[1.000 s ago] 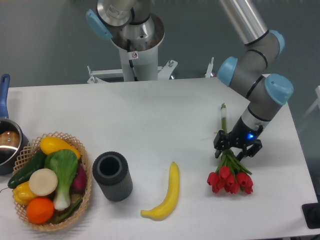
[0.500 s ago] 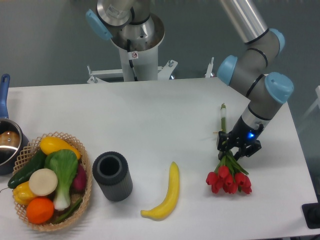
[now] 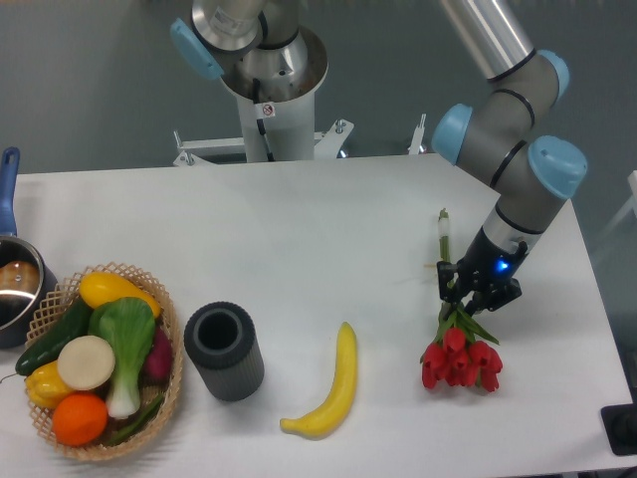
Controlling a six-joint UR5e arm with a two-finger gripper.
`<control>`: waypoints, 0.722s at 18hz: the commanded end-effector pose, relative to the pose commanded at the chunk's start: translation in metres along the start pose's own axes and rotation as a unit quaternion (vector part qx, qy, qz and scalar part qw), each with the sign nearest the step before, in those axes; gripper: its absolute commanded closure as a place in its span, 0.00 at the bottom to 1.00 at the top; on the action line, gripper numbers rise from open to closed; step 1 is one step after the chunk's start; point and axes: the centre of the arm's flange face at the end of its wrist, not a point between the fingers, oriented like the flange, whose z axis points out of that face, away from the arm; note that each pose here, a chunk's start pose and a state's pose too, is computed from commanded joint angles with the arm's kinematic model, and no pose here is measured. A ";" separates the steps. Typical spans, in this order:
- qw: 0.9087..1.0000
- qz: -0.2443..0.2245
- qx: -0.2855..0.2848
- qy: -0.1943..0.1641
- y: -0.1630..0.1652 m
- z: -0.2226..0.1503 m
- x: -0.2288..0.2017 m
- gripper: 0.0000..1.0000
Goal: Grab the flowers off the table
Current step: 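Lift the gripped red tulips up off the table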
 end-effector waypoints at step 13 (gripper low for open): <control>0.975 0.096 0.201 -0.019 -0.065 -0.192 0.123 0.63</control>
